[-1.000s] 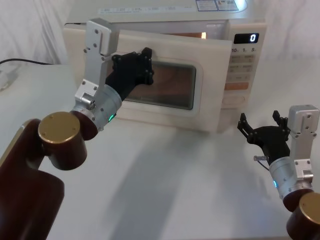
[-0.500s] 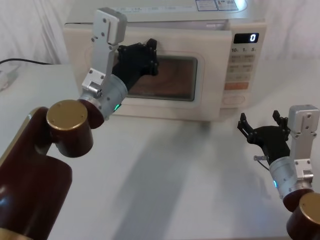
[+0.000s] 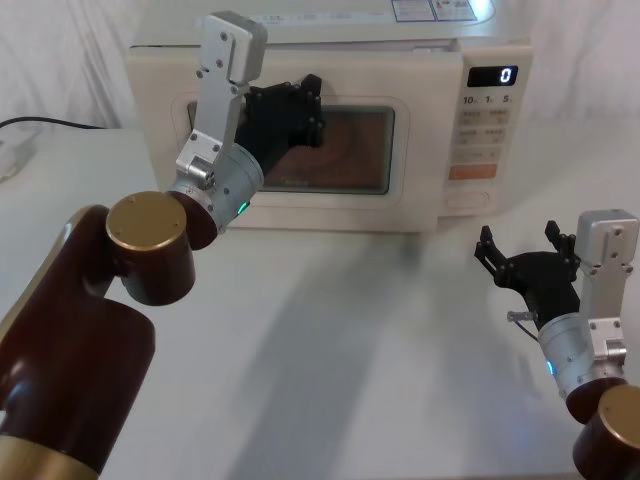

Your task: Press the button to open the microwave door with one hand; close the microwave door with the other hand.

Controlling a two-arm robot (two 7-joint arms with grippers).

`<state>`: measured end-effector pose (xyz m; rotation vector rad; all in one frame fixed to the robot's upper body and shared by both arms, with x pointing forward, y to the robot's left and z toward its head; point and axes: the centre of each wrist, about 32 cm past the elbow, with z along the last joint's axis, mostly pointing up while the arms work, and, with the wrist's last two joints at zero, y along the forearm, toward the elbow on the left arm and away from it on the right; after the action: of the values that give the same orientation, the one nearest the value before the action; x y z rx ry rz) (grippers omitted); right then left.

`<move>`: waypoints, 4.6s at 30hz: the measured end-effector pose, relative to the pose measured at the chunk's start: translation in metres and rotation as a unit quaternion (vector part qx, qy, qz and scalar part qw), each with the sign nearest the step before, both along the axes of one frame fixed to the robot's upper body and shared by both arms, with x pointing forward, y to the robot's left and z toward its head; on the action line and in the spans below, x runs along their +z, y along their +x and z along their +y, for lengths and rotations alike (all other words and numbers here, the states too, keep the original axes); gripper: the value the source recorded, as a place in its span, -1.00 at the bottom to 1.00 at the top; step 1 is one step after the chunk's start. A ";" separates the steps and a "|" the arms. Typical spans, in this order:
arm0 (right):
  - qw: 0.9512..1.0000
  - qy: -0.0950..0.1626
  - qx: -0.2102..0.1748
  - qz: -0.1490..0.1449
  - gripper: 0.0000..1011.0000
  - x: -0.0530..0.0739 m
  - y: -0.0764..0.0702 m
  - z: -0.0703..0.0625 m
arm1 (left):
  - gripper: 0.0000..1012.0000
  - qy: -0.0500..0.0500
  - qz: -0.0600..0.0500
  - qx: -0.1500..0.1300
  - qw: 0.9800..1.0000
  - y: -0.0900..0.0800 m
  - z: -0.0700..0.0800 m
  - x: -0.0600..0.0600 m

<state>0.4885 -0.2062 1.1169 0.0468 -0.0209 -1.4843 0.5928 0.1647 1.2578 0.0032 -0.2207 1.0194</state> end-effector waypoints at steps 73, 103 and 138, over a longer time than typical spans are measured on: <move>1.000 0.000 0.000 0.000 0.98 0.000 0.000 0.000 | -1.00 0.007 0.003 0.005 1.000 0.017 -0.014 0.004; 1.000 0.000 0.000 0.000 0.98 0.000 0.000 0.000 | -1.00 -0.029 0.017 0.005 0.999 -0.029 0.013 -0.015; 1.000 0.000 0.000 0.000 0.98 0.000 0.000 0.000 | -1.00 -0.066 0.085 0.108 0.988 -0.144 0.092 -0.098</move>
<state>0.4885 -0.2062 1.1169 0.0469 -0.0210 -1.4844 0.4491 0.2566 1.1599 -0.0061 0.0037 1.2415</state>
